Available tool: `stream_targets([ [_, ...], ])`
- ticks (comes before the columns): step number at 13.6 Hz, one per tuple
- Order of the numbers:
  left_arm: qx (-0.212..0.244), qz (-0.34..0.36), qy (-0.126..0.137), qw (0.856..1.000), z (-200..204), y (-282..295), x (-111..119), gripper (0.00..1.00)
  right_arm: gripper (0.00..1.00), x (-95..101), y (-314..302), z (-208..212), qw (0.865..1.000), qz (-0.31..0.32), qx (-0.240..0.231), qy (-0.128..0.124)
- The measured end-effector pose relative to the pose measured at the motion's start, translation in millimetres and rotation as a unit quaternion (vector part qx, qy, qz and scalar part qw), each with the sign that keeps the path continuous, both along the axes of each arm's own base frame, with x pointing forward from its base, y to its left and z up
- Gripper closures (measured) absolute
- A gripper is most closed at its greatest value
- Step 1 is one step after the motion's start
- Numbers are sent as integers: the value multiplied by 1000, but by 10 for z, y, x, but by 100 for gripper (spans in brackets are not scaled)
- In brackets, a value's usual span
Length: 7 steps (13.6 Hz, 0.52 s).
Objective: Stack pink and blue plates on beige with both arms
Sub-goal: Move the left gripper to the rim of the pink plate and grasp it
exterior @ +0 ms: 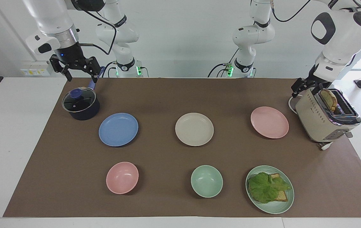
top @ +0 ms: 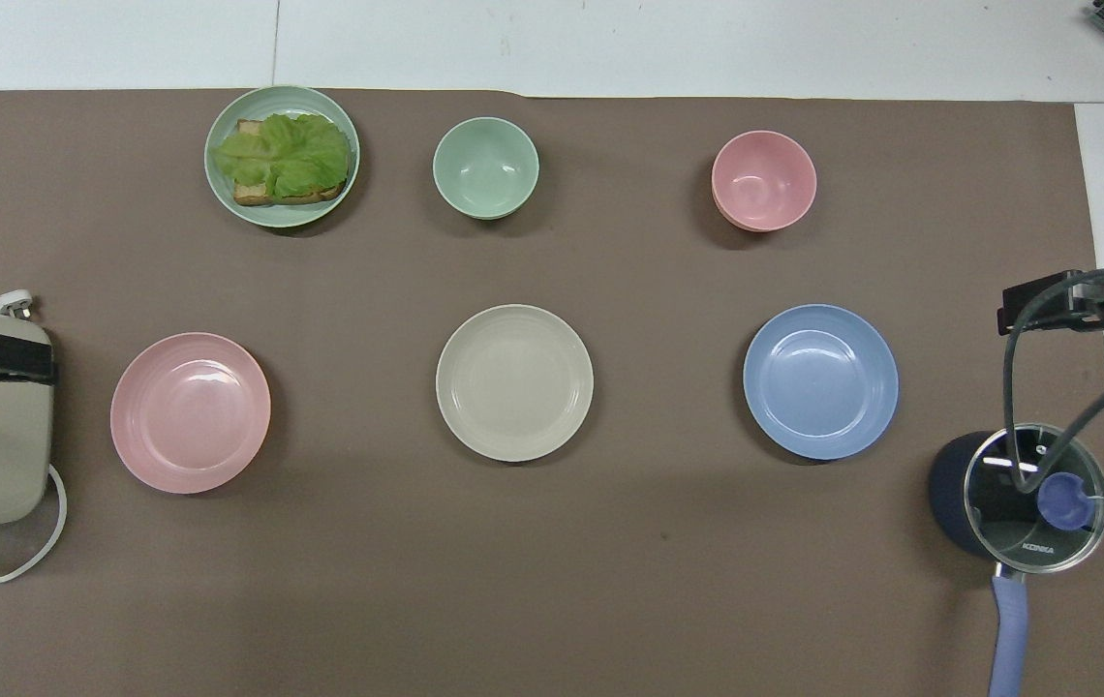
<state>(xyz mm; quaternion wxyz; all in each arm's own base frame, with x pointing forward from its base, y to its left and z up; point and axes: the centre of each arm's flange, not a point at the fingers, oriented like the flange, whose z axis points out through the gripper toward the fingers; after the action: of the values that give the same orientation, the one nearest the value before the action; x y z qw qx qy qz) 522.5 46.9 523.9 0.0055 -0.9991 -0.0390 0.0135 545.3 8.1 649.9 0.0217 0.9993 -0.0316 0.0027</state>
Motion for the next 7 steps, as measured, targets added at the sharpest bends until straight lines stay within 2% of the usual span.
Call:
stream_targets([
  [7,-7,-24,17,1000,-1566,5,134,0,0,1,-38,0,1000,-4,0,0],
])
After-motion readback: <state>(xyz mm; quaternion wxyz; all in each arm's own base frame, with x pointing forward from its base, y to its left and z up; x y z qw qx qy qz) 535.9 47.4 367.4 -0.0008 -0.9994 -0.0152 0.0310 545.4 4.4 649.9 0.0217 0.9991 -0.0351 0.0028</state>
